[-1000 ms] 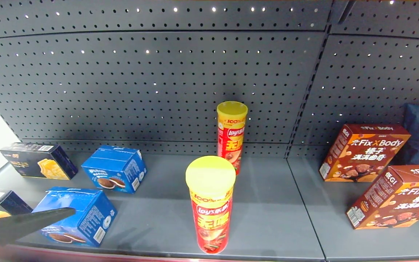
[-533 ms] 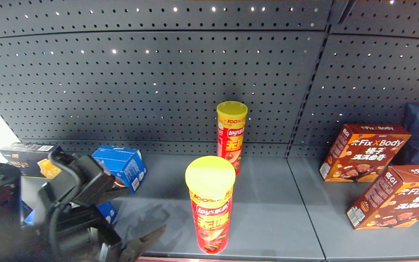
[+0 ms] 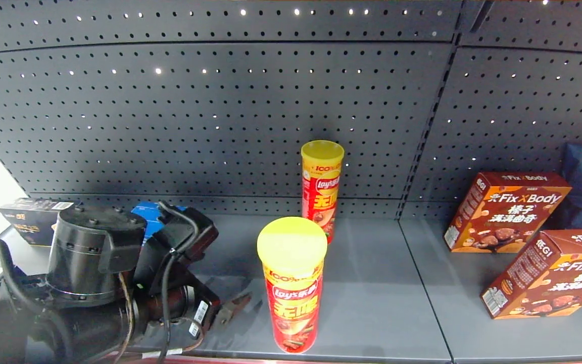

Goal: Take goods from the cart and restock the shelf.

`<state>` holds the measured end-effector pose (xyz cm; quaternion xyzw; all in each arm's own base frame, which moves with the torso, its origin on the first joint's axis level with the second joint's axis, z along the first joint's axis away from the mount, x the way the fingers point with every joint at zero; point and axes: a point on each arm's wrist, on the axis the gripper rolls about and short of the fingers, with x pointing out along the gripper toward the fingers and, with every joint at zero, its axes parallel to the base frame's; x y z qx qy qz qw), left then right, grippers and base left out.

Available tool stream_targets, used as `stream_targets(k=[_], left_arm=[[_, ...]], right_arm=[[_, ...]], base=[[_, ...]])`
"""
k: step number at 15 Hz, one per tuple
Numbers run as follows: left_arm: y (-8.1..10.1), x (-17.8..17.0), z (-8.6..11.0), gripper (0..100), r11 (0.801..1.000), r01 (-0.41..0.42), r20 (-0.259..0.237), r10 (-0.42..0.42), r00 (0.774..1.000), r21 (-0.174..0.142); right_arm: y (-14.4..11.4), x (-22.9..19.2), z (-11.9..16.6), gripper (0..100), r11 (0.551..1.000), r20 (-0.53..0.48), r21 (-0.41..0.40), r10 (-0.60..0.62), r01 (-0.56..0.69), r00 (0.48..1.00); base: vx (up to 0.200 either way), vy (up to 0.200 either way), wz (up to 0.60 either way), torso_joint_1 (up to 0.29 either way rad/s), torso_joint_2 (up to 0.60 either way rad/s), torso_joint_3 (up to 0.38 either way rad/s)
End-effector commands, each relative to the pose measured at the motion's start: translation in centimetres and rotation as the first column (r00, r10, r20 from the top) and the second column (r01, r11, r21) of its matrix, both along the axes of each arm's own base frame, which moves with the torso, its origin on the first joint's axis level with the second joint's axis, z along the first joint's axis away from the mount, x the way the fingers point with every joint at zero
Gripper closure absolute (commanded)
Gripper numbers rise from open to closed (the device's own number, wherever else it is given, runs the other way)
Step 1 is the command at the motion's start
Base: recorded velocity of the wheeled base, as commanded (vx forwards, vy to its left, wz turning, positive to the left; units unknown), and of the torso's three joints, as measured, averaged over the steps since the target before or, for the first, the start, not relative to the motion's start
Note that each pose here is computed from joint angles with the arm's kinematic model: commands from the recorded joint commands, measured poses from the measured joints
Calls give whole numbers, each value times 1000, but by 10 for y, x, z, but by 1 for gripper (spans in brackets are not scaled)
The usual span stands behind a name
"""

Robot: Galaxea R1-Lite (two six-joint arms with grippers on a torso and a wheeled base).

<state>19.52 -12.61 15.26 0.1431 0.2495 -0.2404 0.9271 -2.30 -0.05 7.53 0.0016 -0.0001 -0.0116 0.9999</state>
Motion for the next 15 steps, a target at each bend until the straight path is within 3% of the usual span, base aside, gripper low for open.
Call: stream_targets(k=[1,11,15], left_arm=[[-8,1,-4,0,1000,17,-11,-17,1000,12],[-35,6,-1,0,998,61,5,-61,998,14],[-39,11,-3,0,999,45,4,-45,999,31]], right_arm=[[0,0,0,0,1000,-2,0,-1,1,1000],[0,0,0,0,1000,-2,0,0,0,1000],[0,0,0,0,1000,-2,0,0,0,1000]], base=[[0,0,0,0,0,0],[0,0,0,0,0,0],[0,0,0,0,0,0]])
